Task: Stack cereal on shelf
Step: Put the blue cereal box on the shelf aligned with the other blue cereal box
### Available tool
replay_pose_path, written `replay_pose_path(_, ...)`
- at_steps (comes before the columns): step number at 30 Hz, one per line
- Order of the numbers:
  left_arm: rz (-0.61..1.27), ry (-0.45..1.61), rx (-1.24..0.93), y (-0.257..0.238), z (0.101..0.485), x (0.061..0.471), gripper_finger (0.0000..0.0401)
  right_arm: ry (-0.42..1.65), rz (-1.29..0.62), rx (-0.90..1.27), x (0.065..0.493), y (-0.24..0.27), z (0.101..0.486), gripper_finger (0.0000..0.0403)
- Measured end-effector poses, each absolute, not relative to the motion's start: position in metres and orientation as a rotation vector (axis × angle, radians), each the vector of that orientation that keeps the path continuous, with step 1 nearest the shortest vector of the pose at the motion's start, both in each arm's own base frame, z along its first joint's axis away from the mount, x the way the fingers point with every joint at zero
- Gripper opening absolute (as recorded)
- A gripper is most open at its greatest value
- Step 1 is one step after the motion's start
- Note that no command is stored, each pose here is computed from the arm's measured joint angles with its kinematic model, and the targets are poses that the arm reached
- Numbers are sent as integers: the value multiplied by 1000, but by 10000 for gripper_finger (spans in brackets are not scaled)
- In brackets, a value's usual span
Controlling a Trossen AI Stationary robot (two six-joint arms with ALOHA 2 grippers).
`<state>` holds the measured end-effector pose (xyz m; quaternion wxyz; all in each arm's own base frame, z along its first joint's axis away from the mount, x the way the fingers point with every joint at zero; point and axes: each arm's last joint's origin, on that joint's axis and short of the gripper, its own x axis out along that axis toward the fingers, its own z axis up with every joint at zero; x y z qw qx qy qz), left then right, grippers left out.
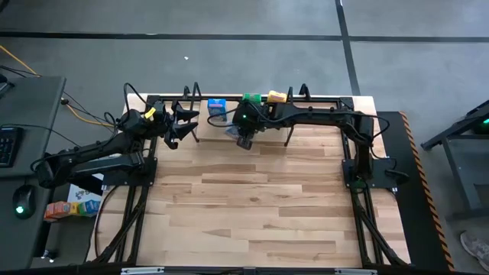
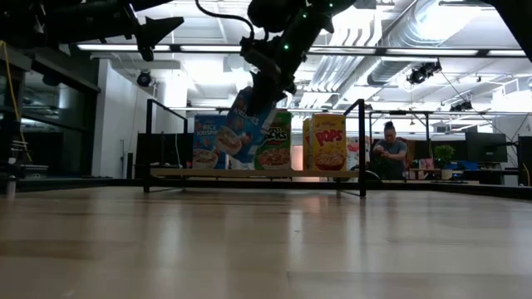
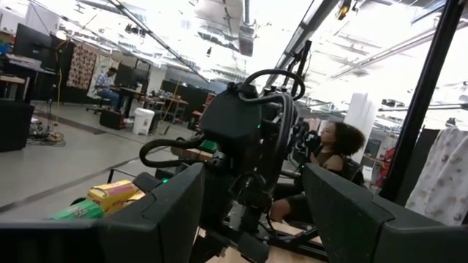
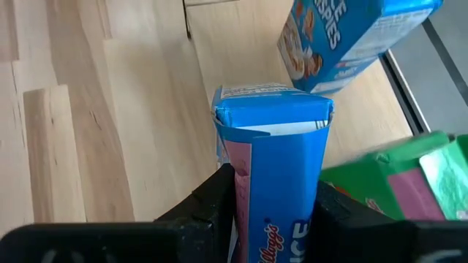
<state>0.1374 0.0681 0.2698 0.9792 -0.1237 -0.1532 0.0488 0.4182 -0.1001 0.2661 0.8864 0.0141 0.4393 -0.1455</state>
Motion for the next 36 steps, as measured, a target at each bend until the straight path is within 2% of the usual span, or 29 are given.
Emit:
replay_pose_path(9, 99, -306, -250, 68, 270, 137, 225, 917, -301, 32, 418, -101, 266, 107)
replay_pose_path(24, 101, -300, -254, 68, 269, 138, 225, 842, -288, 14, 432, -104, 257, 183)
replay_pose_path(36, 103, -298, -248, 69, 268, 138, 225, 739, -278, -20, 439, -109, 264, 195)
